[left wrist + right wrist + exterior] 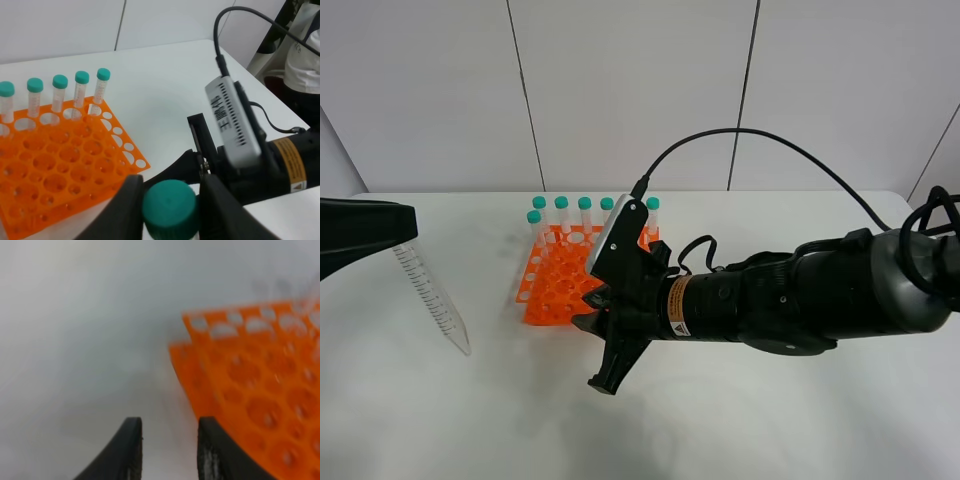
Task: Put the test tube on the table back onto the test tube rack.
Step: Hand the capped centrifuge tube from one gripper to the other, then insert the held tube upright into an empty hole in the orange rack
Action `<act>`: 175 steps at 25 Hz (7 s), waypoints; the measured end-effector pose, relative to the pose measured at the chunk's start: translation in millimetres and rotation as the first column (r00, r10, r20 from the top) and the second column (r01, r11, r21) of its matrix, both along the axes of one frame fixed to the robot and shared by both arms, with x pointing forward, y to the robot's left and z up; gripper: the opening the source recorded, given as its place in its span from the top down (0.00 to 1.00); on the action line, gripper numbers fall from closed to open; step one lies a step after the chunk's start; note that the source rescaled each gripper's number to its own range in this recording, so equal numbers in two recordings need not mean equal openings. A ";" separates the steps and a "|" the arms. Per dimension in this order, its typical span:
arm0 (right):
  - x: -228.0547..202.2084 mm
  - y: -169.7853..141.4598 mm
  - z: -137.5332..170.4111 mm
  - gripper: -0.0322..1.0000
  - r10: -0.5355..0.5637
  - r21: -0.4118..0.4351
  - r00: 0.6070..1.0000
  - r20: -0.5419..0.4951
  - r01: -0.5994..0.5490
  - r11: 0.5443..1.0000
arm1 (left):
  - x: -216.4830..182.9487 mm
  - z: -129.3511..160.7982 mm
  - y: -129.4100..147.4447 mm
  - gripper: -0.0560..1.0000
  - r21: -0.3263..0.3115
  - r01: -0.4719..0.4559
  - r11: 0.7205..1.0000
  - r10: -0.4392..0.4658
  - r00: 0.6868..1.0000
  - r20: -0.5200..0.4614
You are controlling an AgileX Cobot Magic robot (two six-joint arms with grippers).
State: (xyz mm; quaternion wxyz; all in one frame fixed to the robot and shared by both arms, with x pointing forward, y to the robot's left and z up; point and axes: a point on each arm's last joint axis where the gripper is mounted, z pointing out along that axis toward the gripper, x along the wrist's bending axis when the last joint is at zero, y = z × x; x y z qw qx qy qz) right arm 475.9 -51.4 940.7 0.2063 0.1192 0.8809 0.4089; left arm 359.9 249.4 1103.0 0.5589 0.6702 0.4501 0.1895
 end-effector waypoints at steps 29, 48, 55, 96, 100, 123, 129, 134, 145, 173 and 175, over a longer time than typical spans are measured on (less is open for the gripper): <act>122.9 -127.2 13.7 0.60 -0.741 -0.226 0.654 -0.150 0.707 0.670 | -0.4 -0.2 -0.4 0.51 0.000 0.006 1.000 -0.006 1.000 -0.003; 124.7 -250.3 1.6 0.60 -0.902 -0.386 0.274 -0.333 0.834 0.395 | -0.1 -0.1 -0.1 0.51 0.011 0.006 1.000 -0.006 1.000 0.007; 124.8 -259.3 1.9 0.60 -0.869 -0.339 0.242 -0.431 0.849 0.405 | 0.0 0.0 0.0 0.51 0.026 0.010 1.000 -0.010 1.000 0.020; -78.2 -259.8 242.7 0.60 -0.916 0.065 0.388 -0.104 0.921 0.383 | 3.2 1.9 3.4 0.51 0.040 -0.034 0.999 0.032 0.998 0.057; -113.6 -258.5 253.0 0.60 -0.919 0.105 0.382 -0.096 0.922 0.373 | 4.1 2.4 4.4 0.51 0.042 -0.048 0.998 0.045 0.997 0.066; -214.7 -254.3 169.3 0.60 -0.931 0.103 0.295 -0.215 0.955 0.278 | 4.2 2.6 4.6 0.51 0.044 -0.049 0.998 0.046 0.997 0.069; -224.7 -251.8 137.4 0.60 -0.923 0.098 0.297 -0.247 0.955 0.281 | 4.2 2.6 4.6 0.51 0.044 -0.049 0.998 0.046 0.997 0.069; -241.2 -250.8 128.7 0.60 -0.923 0.210 0.321 -0.212 0.937 0.278 | 4.2 2.6 4.6 0.51 0.044 -0.049 0.998 0.046 0.997 0.070; -247.5 -251.6 119.4 0.60 -0.928 0.293 0.324 -0.184 0.919 0.263 | 4.3 2.6 4.6 0.51 0.044 -0.050 0.998 0.047 0.996 0.070; -241.3 -251.2 113.1 0.60 -0.925 0.308 0.324 -0.200 0.917 0.255 | 4.0 2.4 4.3 0.51 0.044 -0.045 0.998 0.042 0.997 0.067; -241.3 -251.2 113.1 0.60 -0.925 0.308 0.324 -0.200 0.917 0.255 | 4.0 2.4 4.3 0.51 0.044 -0.045 0.998 0.042 0.997 0.067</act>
